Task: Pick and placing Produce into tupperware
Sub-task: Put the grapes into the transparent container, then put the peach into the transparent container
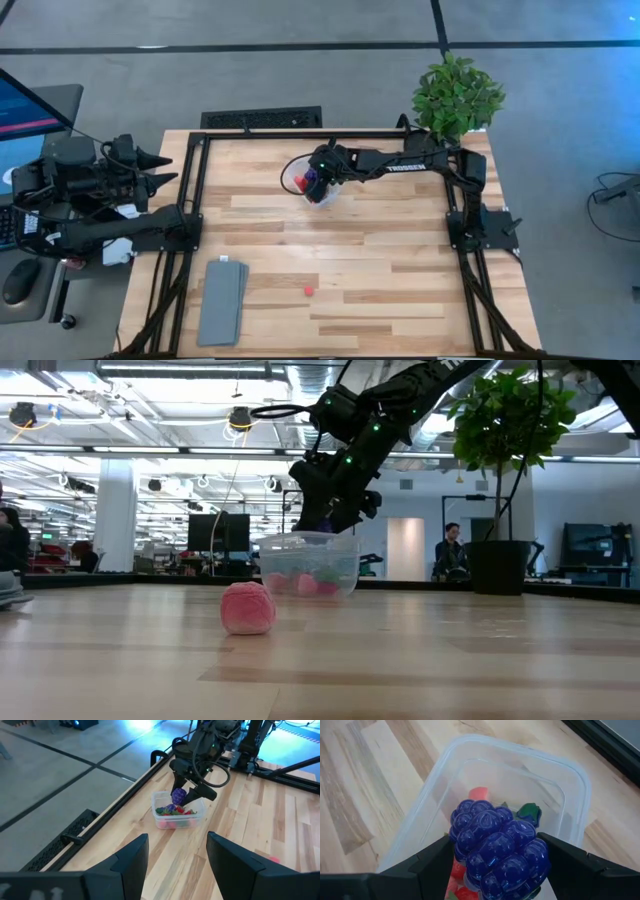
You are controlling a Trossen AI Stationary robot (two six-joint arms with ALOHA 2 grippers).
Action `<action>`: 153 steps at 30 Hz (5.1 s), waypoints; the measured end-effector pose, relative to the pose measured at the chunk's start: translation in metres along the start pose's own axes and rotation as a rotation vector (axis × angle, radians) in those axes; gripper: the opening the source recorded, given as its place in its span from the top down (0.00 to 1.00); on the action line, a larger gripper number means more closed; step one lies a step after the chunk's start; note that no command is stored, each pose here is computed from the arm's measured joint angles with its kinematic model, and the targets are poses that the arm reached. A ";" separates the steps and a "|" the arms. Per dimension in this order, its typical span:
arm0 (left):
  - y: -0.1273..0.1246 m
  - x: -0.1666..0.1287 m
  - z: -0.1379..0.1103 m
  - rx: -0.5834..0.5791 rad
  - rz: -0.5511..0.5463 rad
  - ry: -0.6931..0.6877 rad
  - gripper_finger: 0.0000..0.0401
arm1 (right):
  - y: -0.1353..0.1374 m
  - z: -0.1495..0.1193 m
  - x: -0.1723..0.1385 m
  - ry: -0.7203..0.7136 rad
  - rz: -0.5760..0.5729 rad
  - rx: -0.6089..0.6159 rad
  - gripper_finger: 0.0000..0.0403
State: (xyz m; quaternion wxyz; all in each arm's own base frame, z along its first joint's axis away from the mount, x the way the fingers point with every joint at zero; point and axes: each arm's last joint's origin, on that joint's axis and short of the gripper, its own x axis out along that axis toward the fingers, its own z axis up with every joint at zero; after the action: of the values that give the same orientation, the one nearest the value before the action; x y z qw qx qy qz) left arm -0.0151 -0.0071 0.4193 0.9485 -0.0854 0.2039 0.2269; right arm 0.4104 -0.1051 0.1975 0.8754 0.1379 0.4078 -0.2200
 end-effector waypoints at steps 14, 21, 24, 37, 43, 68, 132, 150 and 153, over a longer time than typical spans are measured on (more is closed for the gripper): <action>0.000 0.000 0.000 0.007 0.000 0.000 0.53 | 0.001 0.000 0.000 0.002 0.013 0.005 0.20; 0.000 0.000 0.000 0.015 -0.001 0.000 0.53 | 0.001 0.000 -0.001 0.002 0.013 0.005 0.16; 0.000 0.000 0.000 0.015 -0.001 0.000 0.53 | 0.001 0.000 -0.001 0.004 0.022 0.005 0.16; 0.000 0.000 -0.002 0.008 0.001 0.022 0.53 | 0.015 -0.019 -0.019 0.198 0.064 -0.127 0.19; 0.000 0.000 -0.002 0.006 -0.001 0.018 0.53 | 0.031 -0.020 -0.041 0.178 0.087 -0.176 0.19; -0.005 0.081 -0.029 -0.142 -0.209 0.190 0.53 | 0.045 -0.013 -0.205 -0.139 0.087 -0.235 0.19; -0.160 0.259 -0.135 -0.299 -0.647 0.073 0.53 | 0.160 -0.132 -0.298 -0.294 0.404 -0.380 0.28; -0.183 0.248 -0.153 -0.342 -0.606 0.063 0.53 | 0.021 -0.177 -0.235 -0.583 0.725 -0.033 0.29; -0.182 0.249 -0.155 -0.333 -0.585 0.070 0.53 | 0.004 -0.186 -0.232 -0.627 0.694 0.005 0.29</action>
State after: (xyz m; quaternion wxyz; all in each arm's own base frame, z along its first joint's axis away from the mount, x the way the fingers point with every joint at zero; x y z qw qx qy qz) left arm 0.2186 -0.1087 0.1864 0.9388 -0.3019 0.1634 -0.0278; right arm 0.1585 0.0398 0.2607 0.9779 0.1951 0.0527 0.0535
